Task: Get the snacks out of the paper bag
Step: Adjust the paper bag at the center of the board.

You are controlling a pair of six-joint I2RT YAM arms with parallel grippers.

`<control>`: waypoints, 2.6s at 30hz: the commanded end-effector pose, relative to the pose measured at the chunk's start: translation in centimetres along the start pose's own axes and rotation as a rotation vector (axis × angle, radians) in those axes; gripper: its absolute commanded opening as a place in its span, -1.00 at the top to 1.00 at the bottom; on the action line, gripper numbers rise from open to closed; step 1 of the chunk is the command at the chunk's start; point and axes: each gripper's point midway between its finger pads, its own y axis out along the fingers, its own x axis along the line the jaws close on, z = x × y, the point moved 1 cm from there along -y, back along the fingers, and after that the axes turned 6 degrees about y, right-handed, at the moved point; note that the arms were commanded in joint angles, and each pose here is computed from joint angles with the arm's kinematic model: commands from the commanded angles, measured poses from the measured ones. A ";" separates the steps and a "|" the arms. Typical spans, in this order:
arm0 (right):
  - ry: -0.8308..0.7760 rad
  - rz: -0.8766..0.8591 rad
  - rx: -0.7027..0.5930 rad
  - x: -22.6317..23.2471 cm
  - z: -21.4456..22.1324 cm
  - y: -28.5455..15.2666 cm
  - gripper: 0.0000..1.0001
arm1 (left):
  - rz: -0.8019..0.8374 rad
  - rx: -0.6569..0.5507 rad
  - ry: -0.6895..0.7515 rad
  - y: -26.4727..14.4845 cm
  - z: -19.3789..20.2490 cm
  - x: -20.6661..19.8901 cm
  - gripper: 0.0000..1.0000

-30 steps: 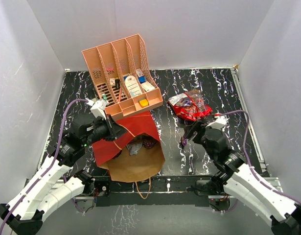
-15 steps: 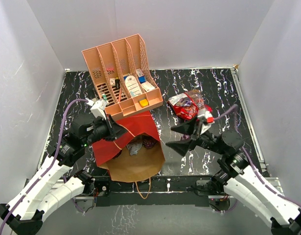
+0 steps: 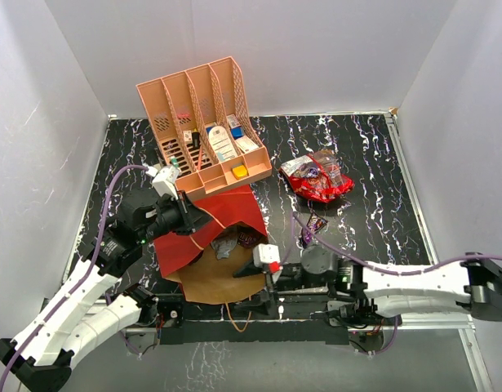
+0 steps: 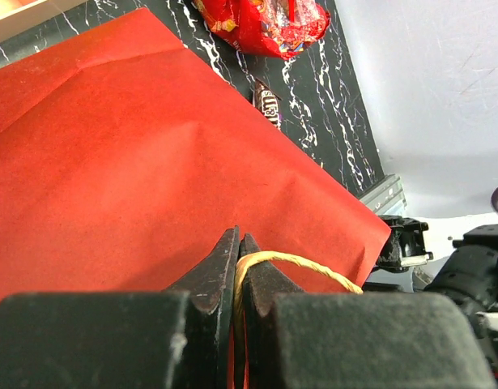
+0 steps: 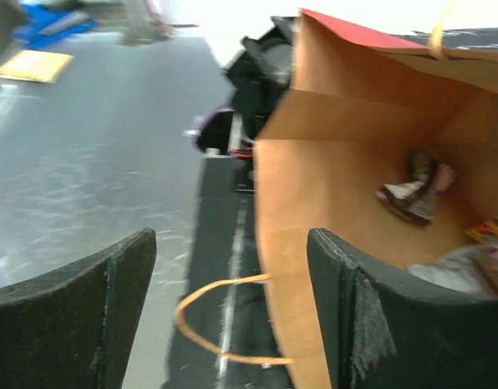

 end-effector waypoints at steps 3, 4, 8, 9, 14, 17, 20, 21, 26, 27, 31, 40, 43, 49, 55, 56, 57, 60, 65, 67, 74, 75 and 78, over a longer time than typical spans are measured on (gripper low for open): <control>-0.150 0.468 -0.203 -7.2 -2.2 1.7 -0.47 | -0.005 -0.026 0.012 -0.7 -1.0 -0.4 1.00; -0.153 0.489 -0.233 -7.5 -1.9 1.8 -0.46 | -0.004 -0.028 0.010 -0.7 -1.0 -0.4 1.00; -0.193 0.542 -0.298 -8.7 0.8 2.9 -0.45 | 0.000 -0.026 0.000 -0.7 -0.8 -0.4 1.00; -0.200 0.566 -0.306 -9.2 0.7 3.6 -0.44 | 0.003 -0.025 -0.003 -0.7 -0.8 -0.5 1.00; -0.149 0.726 -0.365 -12.3 1.2 6.6 -0.44 | 0.010 -0.014 -0.016 -0.8 -0.7 -0.6 1.00; -0.128 0.769 -0.386 -13.6 2.4 8.5 -0.48 | 0.013 -0.012 -0.024 -0.9 -0.6 -0.7 1.00; -0.147 0.796 -0.383 -14.5 3.2 10.0 -0.57 | 0.018 -0.012 -0.032 -1.0 -0.5 -0.8 1.00; -0.156 0.807 -0.376 -14.9 3.5 10.4 -0.60 | 0.019 -0.010 -0.035 -1.0 -0.4 -0.8 1.00; -0.168 0.832 -0.363 -16.1 5.0 11.6 -0.72 | 0.028 -0.008 -0.052 -0.9 -0.1 -0.7 1.00; -0.170 0.824 -0.363 -16.2 5.2 11.8 -0.72 | 0.033 -0.009 -0.053 -0.9 -0.1 -0.8 1.00; -0.132 0.827 -0.360 -16.9 6.6 12.2 -0.71 | 0.043 -0.039 -0.048 -1.2 -0.9 -1.3 1.00; -0.144 0.858 -0.326 -17.3 7.3 11.4 -0.71 | 0.101 -0.127 0.040 -2.3 -5.0 -4.0 1.00; -0.150 0.873 -0.322 -16.9 6.3 9.8 -0.72 | 0.103 -0.123 0.039 -2.0 -5.0 -4.0 1.00; -0.166 0.546 -0.233 -10.5 5.5 8.8 -0.72 | 0.099 -0.114 0.038 -1.8 -4.7 -3.8 1.00; -0.172 0.199 -0.171 -1.6 5.2 9.7 -0.52 | 0.104 -0.096 0.038 -1.5 -4.2 -3.7 1.00; -0.170 0.164 -0.172 -0.6 5.0 10.0 -0.48 | 0.101 -0.094 0.038 -1.5 -4.1 -3.6 1.00; -0.162 0.133 -0.178 0.0 4.9 10.3 -0.46 | 0.100 -0.091 0.038 -1.4 -4.0 -3.5 1.00; -0.165 0.157 -0.234 -0.4 4.1 11.3 -0.17 | 0.103 -0.085 0.037 -1.5 -3.9 -3.6 1.00; -0.148 0.550 -0.261 -7.3 4.7 12.9 0.00 | 0.108 -0.085 0.040 -2.2 -3.8 -3.7 1.00; -0.178 0.644 -0.302 -9.1 4.3 12.8 0.01 | 0.102 -0.086 0.042 -2.6 -3.7 -3.6 1.00; -0.149 0.605 -0.367 -11.3 3.4 13.2 0.07 | 0.117 -0.095 0.028 -3.3 -3.4 -3.8 1.00; -0.122 0.544 -0.377 -10.8 3.1 13.2 0.04 | 0.116 -0.091 0.028 -3.3 -3.4 -3.9 1.00; -0.053 0.415 -0.382 -9.9 2.9 13.1 -0.09 | 0.110 -0.083 0.037 -3.4 -3.4 -3.8 1.00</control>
